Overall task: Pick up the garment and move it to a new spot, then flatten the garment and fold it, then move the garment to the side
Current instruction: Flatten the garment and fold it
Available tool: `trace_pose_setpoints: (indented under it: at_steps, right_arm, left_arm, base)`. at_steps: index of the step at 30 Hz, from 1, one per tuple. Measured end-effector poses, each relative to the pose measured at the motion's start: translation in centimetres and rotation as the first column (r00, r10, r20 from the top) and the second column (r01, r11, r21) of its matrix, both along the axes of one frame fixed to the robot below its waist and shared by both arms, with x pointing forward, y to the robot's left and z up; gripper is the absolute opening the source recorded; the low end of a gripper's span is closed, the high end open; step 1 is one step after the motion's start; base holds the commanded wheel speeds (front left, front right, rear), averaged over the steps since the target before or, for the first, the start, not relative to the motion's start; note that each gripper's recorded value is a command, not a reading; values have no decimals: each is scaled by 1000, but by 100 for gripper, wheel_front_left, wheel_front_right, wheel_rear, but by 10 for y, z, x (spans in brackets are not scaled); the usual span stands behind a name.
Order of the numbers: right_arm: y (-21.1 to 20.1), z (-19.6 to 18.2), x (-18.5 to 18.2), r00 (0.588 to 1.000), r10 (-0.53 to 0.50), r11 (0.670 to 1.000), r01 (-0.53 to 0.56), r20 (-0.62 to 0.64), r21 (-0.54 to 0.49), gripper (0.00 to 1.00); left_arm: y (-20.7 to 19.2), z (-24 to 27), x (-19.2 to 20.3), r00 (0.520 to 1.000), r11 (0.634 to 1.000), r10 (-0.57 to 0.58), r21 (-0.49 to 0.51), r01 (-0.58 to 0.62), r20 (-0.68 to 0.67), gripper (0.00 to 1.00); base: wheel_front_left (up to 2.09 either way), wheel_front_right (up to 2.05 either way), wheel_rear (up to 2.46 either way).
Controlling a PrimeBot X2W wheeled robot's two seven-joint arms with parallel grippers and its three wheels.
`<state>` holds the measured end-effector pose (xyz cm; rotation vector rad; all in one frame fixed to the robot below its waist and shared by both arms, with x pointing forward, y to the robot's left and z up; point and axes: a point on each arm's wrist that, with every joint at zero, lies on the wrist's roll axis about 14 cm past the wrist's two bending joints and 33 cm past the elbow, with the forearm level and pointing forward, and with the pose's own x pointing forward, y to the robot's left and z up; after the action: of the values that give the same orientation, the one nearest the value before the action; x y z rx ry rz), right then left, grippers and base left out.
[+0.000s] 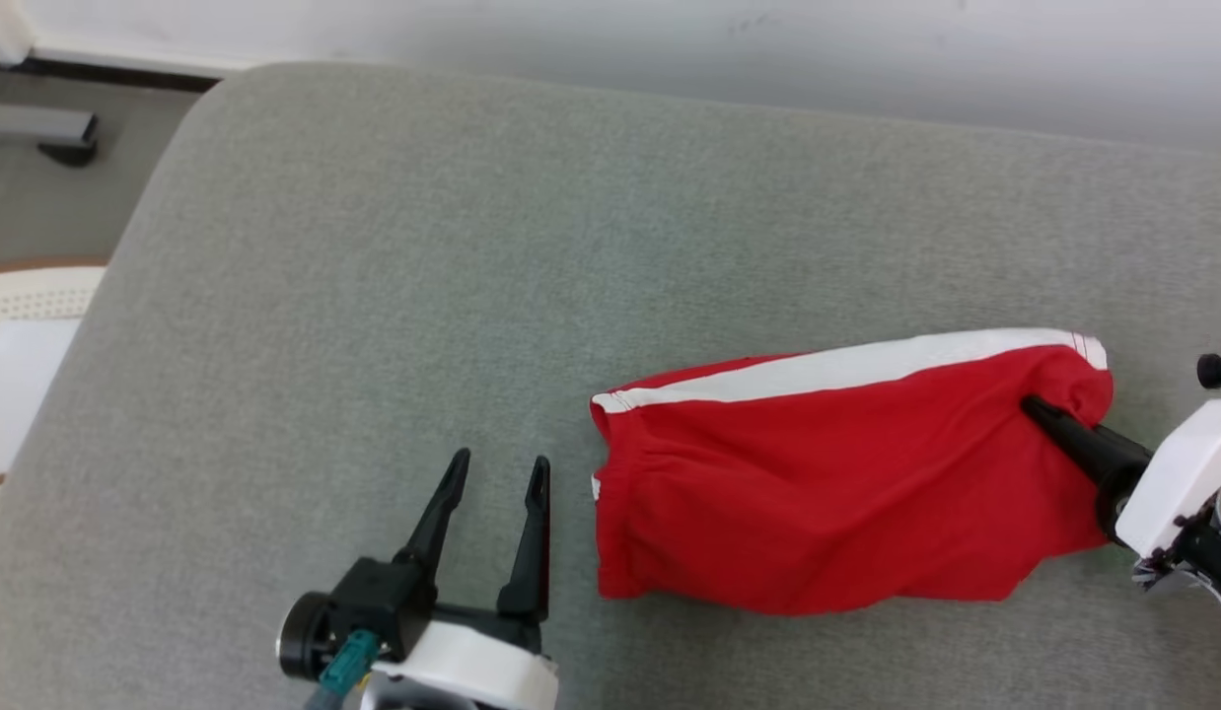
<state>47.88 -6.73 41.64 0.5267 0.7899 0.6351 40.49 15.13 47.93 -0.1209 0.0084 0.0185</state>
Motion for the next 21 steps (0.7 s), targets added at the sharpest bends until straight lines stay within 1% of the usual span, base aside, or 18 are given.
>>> trace_pose_setpoints:
  at_steps: [6,13,18,21]
  right_arm:
    - [-46,18,-14,990,-138,990,137,25,14,0]
    - [-113,42,-26,949,-300,953,302,93,-5,0]
    - [-138,53,-24,927,-349,934,356,139,-23,0]
    - [-133,61,-23,932,-322,944,330,168,-23,0]
  left_arm:
    - [-10,-7,-12,999,999,-31,-10,31,-22,100]
    - [-29,-5,-23,995,995,-101,-6,101,-13,100]
    - [-33,-5,-25,993,993,-117,-5,117,-13,100]
    - [-32,-6,-25,993,993,-117,-2,117,-13,100]
  base:
    - [0,0,0]
    - [0,0,0]
    - [0,0,0]
    - [0,0,0]
